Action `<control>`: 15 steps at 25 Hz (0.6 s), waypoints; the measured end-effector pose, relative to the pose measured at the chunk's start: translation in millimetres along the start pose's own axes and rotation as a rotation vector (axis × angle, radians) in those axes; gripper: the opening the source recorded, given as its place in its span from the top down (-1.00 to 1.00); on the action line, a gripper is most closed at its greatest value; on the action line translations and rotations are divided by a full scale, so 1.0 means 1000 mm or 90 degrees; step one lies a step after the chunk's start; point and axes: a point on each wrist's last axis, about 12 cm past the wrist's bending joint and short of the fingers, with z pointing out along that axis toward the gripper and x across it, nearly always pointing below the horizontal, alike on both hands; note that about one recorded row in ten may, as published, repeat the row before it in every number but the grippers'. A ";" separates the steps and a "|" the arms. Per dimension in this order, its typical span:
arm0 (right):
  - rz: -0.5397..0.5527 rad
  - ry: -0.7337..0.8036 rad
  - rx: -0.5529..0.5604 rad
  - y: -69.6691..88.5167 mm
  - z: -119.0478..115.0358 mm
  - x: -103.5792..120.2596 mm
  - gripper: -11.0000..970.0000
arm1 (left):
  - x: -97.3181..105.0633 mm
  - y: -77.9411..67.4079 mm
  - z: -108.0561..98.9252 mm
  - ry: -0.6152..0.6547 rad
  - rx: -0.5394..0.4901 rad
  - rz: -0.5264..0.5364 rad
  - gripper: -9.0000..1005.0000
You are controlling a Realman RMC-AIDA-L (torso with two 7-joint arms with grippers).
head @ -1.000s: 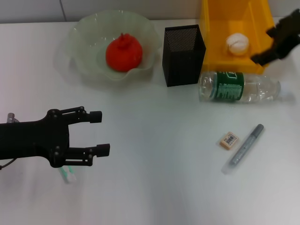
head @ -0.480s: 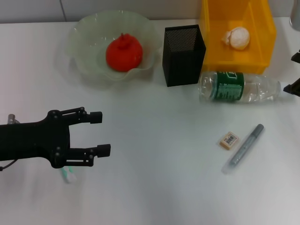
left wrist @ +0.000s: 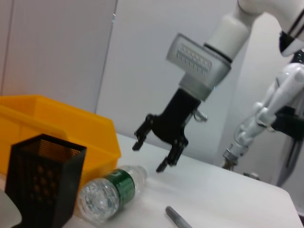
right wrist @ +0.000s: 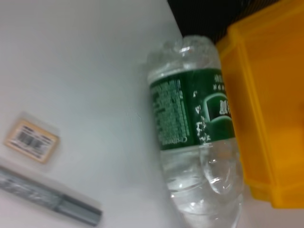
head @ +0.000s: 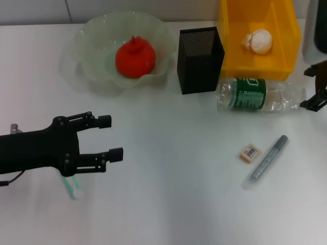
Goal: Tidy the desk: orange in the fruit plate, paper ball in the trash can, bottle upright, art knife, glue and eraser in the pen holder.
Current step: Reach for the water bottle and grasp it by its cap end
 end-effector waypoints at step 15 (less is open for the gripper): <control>-0.021 0.008 0.023 0.004 0.044 0.001 -0.34 | 0.000 -0.001 0.003 -0.015 -0.009 -0.009 -0.70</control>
